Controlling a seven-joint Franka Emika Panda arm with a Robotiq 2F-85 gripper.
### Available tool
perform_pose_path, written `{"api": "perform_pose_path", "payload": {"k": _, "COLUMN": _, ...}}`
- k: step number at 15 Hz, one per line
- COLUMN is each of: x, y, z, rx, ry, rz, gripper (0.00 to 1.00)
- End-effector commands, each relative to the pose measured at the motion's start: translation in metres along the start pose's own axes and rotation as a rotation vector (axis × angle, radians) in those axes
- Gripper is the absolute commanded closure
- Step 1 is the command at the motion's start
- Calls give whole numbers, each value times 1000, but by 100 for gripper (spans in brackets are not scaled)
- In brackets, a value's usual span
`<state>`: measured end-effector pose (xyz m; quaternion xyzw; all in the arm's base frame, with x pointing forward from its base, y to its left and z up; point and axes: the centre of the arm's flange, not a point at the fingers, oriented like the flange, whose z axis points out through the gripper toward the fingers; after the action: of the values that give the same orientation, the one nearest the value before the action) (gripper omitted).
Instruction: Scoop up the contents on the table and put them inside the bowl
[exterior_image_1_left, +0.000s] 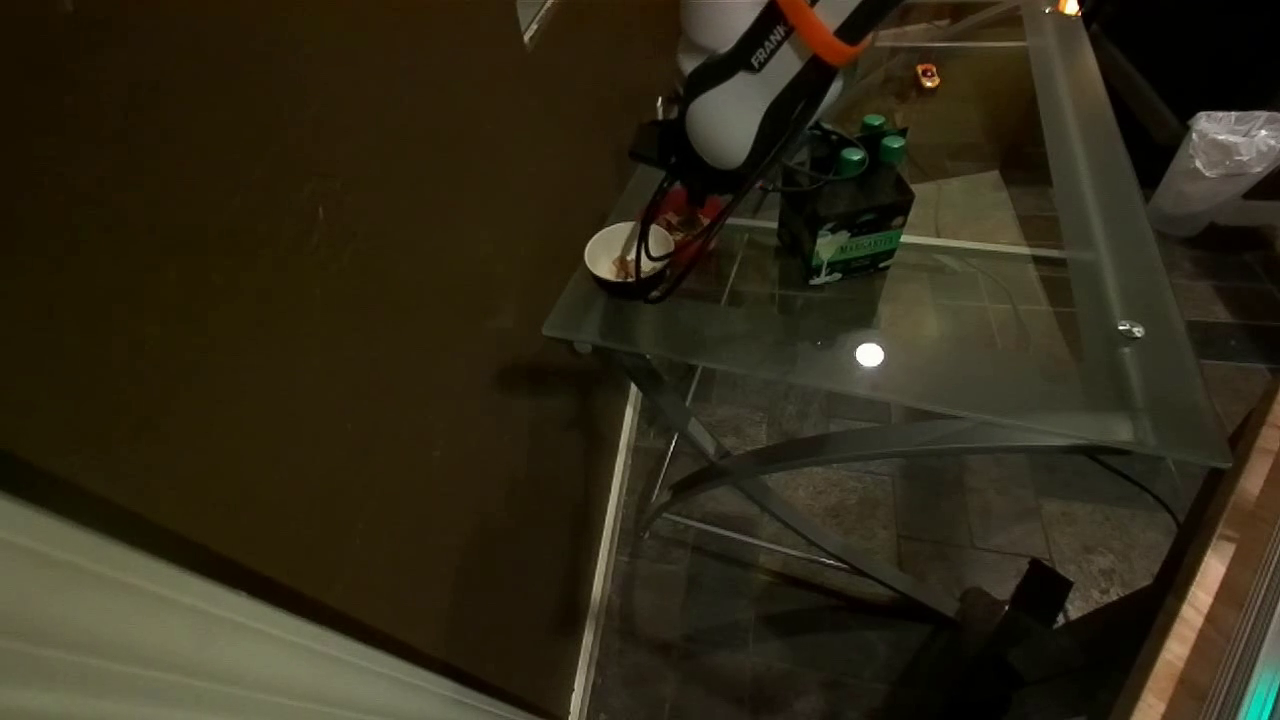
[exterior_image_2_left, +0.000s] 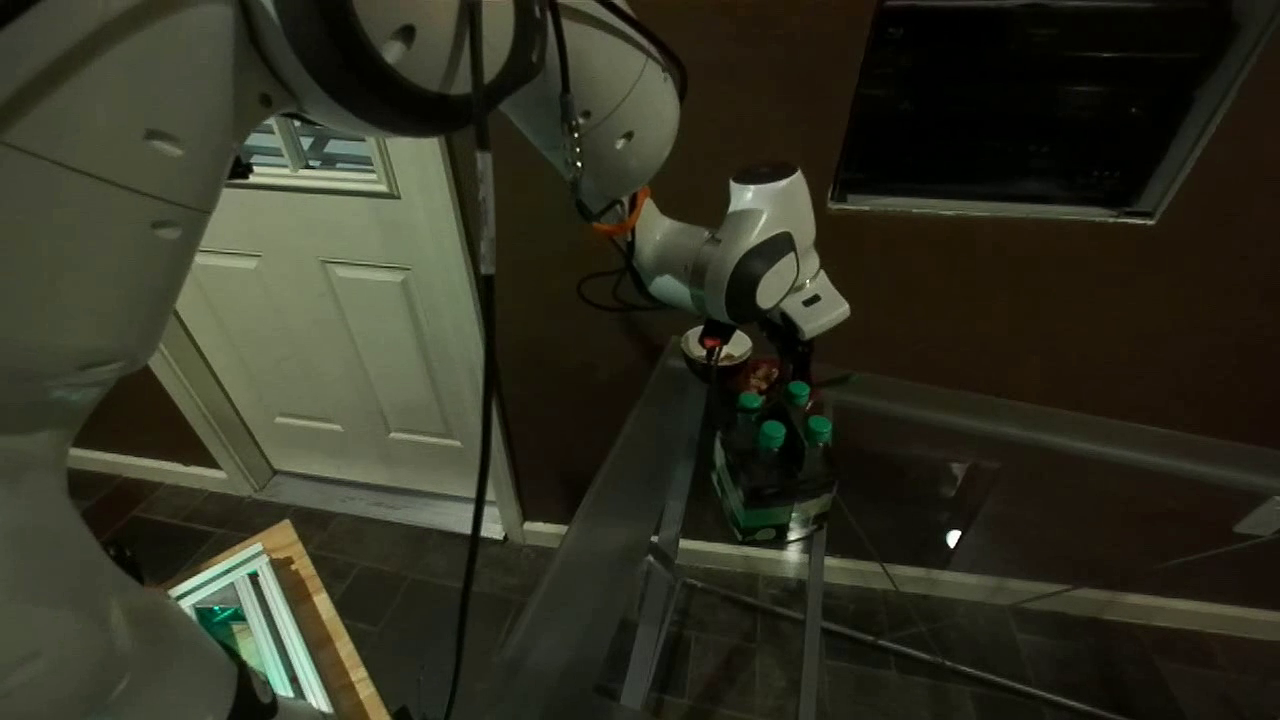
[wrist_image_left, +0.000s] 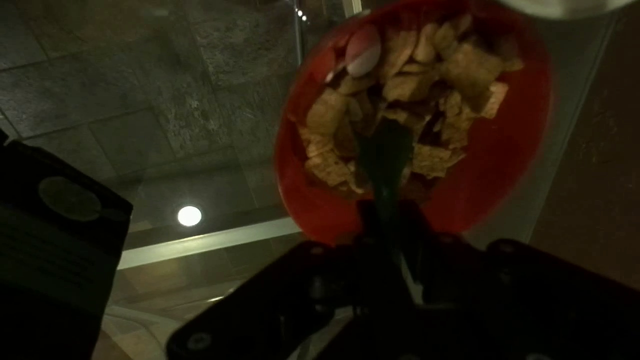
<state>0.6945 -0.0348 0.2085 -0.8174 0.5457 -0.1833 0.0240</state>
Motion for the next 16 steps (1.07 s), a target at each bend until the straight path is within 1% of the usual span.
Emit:
{"api": "perform_pose_path", "payload": {"k": 1, "x": 6, "y": 1, "z": -1, "rx": 1, "ry": -89, "rz": 39, "gripper": 96}}
{"api": "perform_pose_path", "payload": {"k": 6, "x": 13, "y": 0, "z": -1, "rx": 8, "ry": -159, "rz": 77, "gripper": 96}}
{"api": "perform_pose_path", "payload": {"k": 16, "x": 31, "y": 0, "z": -11, "rx": 18, "ry": -222, "rz": 113, "gripper": 96}}
